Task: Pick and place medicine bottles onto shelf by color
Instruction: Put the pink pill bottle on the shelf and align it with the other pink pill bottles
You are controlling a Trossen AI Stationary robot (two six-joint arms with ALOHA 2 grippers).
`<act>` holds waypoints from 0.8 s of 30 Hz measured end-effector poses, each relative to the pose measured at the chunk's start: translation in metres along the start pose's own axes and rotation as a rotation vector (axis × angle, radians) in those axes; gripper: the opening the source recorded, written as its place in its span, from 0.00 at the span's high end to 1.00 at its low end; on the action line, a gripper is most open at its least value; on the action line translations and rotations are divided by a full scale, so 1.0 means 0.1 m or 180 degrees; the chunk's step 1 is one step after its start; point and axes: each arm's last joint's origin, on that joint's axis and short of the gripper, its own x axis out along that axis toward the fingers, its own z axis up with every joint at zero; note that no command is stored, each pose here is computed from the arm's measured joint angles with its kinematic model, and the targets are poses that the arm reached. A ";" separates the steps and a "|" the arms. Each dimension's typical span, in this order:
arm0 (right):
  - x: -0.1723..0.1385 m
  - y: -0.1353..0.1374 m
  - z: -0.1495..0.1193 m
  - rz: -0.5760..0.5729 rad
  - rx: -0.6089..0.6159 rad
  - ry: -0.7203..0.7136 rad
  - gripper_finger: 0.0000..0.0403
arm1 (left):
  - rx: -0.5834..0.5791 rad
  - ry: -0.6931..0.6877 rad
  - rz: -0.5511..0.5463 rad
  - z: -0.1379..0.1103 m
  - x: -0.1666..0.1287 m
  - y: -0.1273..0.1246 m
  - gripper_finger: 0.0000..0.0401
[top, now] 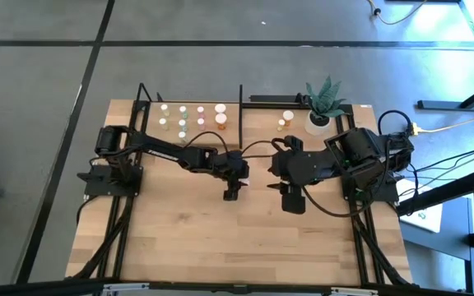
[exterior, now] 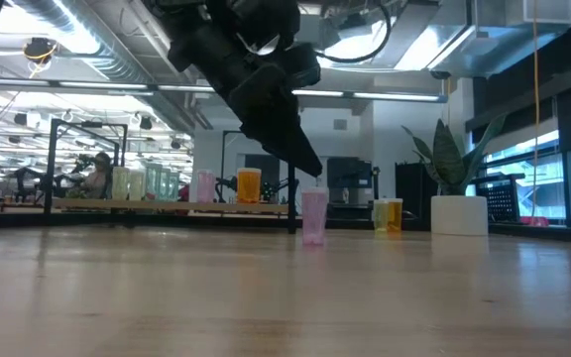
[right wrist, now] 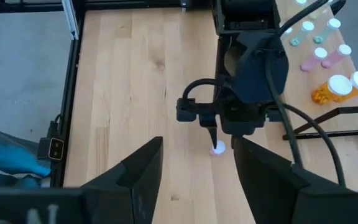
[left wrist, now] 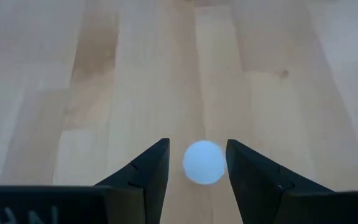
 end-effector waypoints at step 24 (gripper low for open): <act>0.00 0.00 0.00 0.0000 0.0004 0.0001 0.51 | 0.0001 0.0095 0.0040 -0.04 0.04 0.00 0.46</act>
